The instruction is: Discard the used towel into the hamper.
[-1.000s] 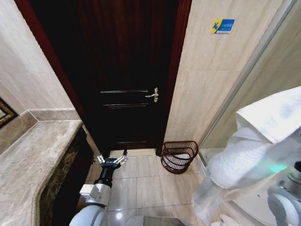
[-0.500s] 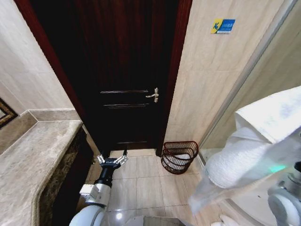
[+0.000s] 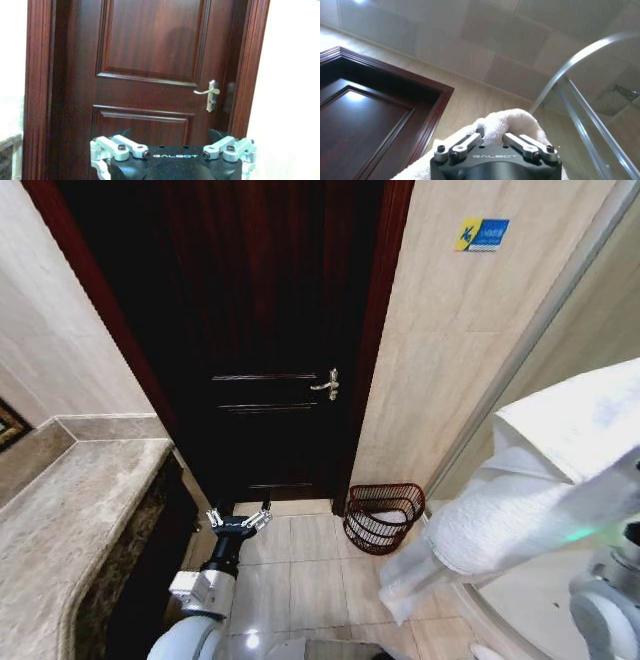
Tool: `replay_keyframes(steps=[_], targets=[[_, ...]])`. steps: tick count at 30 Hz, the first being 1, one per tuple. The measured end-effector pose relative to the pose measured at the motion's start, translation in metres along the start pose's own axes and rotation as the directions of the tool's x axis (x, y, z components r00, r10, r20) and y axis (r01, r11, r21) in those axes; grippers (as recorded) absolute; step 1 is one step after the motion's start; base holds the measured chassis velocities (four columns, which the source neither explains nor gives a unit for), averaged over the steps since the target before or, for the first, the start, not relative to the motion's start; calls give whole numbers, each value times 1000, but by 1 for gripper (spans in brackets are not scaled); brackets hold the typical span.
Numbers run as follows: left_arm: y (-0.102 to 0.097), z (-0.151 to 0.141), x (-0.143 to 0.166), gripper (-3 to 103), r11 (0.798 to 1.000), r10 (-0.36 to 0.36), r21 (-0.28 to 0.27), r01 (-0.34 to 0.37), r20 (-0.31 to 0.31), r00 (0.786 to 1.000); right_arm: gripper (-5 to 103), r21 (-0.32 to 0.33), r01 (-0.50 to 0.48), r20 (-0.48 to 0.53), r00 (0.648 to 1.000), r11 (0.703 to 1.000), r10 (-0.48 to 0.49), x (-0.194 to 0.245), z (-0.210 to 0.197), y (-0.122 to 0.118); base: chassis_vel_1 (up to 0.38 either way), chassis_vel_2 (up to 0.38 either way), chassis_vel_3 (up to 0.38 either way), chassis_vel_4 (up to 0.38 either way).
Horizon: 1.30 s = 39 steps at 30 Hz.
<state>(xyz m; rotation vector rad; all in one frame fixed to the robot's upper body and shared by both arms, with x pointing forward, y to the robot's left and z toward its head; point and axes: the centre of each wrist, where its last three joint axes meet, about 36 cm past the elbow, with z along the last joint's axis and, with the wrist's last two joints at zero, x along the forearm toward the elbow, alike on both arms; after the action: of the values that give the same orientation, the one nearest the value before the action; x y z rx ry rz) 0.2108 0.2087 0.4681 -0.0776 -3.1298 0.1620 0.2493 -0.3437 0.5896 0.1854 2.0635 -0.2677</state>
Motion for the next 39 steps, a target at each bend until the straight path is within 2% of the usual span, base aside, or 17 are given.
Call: replay_keyframes(steps=[25, 35, 39], targets=[[0, 0, 0, 100, 1000, 0, 0, 0, 0, 1000, 6, -19, 17, 15, 1000, 1000, -17, -12, 2, 3, -45, 42, 46, -41], [0, 0, 0, 100, 1000, 0, 0, 0, 0, 1000, 6, -114, 59, 79, 996, 992, -50, -49, 2, 6, 0, 0, 0, 0], [0, 0, 0, 100, 1000, 0, 0, 0, 0, 1000, 6, -133, 75, 108, 992, 988, -60, -67, 2, 6, 0, 0, 0, 0]])
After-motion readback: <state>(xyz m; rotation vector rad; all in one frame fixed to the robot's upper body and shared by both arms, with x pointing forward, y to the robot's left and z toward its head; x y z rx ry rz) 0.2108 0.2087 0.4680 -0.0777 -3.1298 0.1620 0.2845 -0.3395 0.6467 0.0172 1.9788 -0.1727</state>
